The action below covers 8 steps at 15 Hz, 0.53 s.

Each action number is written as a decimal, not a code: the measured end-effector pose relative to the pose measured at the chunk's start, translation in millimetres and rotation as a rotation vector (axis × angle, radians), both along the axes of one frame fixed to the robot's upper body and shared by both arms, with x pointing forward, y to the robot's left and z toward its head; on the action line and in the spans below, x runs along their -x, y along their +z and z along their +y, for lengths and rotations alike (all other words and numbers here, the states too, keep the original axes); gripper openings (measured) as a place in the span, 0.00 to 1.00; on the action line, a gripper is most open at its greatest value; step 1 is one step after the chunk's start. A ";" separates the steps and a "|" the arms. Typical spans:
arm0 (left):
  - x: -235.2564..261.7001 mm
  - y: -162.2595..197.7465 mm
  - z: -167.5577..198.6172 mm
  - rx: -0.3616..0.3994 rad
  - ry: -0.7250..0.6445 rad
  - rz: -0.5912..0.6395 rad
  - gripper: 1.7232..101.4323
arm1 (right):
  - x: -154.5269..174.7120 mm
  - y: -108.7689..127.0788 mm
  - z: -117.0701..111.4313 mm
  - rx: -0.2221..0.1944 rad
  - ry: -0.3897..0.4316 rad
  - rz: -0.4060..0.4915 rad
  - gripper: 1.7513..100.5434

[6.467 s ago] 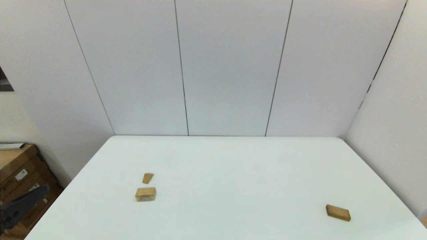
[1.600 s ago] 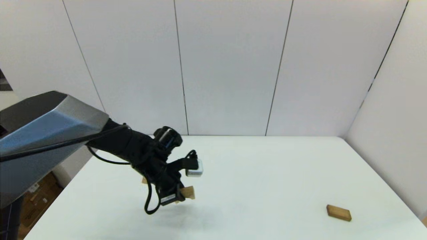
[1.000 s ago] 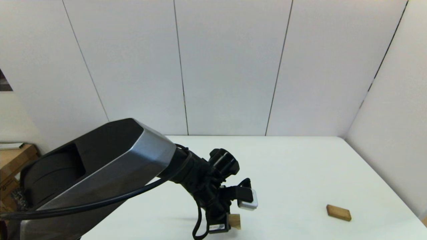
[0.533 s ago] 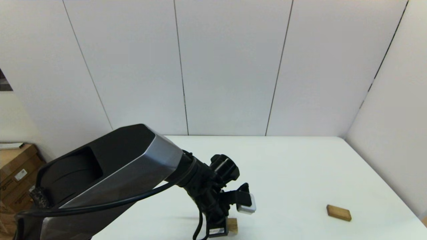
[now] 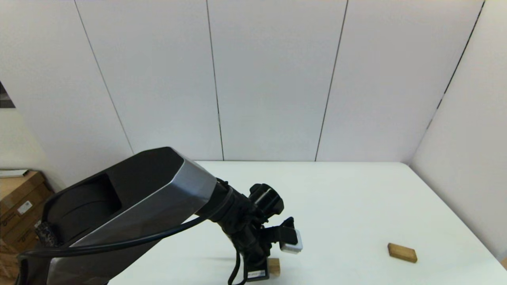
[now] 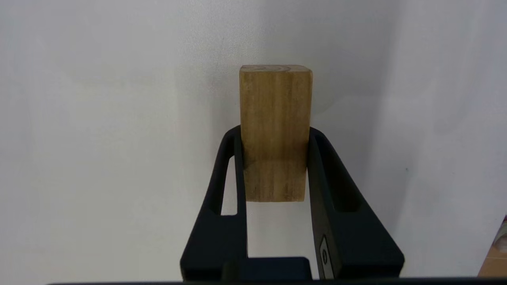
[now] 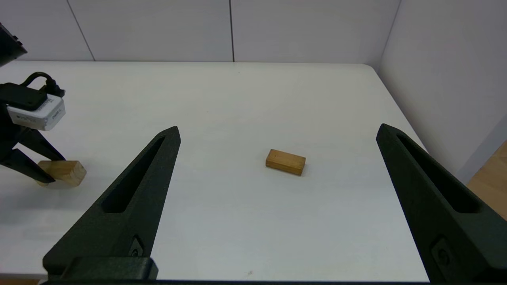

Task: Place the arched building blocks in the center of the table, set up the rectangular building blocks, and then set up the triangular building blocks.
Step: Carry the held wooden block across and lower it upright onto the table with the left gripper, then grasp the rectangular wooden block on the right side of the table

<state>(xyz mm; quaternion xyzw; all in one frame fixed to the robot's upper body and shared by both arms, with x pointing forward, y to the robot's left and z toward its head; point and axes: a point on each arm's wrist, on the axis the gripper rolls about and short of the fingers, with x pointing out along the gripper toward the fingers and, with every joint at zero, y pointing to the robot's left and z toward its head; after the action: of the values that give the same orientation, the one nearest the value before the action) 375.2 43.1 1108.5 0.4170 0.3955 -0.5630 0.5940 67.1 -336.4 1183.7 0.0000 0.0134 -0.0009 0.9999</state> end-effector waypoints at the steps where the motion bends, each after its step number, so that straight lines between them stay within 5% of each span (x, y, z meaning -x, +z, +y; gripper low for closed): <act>1: 0.7 -0.3 0.7 -0.006 0.002 0.004 0.36 | 0.0 0.0 0.0 -0.001 0.000 0.000 0.97; 8: -4.5 16.4 1.0 0.032 0.026 -0.036 0.72 | 0.0 -0.1 0.0 -0.001 0.000 0.000 0.97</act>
<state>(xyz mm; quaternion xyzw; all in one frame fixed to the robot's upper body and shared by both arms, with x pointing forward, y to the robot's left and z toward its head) 379.7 44.1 1124.9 0.4123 0.3812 -0.5537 0.6149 67.2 -336.4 1183.6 0.0006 0.0136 -0.0009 0.9999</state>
